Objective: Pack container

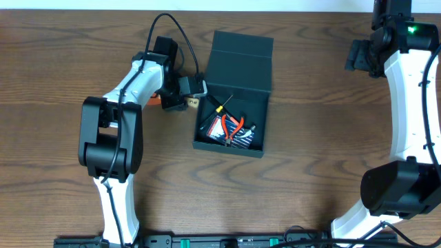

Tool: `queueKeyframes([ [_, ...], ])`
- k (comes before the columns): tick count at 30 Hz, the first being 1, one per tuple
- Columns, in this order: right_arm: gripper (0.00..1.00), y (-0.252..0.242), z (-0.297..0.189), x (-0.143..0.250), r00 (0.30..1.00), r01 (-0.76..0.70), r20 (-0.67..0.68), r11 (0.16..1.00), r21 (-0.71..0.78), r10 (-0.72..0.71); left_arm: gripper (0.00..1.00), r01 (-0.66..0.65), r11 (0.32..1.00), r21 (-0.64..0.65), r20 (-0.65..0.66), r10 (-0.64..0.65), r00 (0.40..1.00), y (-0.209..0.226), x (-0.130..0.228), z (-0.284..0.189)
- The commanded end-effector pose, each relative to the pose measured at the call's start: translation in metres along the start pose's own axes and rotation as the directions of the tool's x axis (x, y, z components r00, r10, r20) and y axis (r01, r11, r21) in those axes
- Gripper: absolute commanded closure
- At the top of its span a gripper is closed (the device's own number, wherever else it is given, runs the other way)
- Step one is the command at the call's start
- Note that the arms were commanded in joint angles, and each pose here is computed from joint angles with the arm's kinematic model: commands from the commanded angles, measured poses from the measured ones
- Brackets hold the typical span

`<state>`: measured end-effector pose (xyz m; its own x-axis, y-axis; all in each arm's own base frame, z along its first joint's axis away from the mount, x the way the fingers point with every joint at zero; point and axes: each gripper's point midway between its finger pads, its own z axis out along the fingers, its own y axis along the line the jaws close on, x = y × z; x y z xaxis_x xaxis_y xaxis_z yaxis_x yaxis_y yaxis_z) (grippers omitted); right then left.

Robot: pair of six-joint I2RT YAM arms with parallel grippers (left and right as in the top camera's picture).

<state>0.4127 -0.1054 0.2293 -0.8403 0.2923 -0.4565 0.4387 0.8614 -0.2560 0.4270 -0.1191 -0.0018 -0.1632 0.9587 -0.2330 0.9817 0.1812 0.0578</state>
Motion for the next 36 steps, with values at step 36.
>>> queueKeyframes([
  [36,0.01,-0.004,-0.005,-0.005,1.000,-0.016,0.019,1.000,0.010,0.016,0.94,0.295,0.944,-0.151,0.009,-0.297,0.955,0.062,0.053,-0.030],
])
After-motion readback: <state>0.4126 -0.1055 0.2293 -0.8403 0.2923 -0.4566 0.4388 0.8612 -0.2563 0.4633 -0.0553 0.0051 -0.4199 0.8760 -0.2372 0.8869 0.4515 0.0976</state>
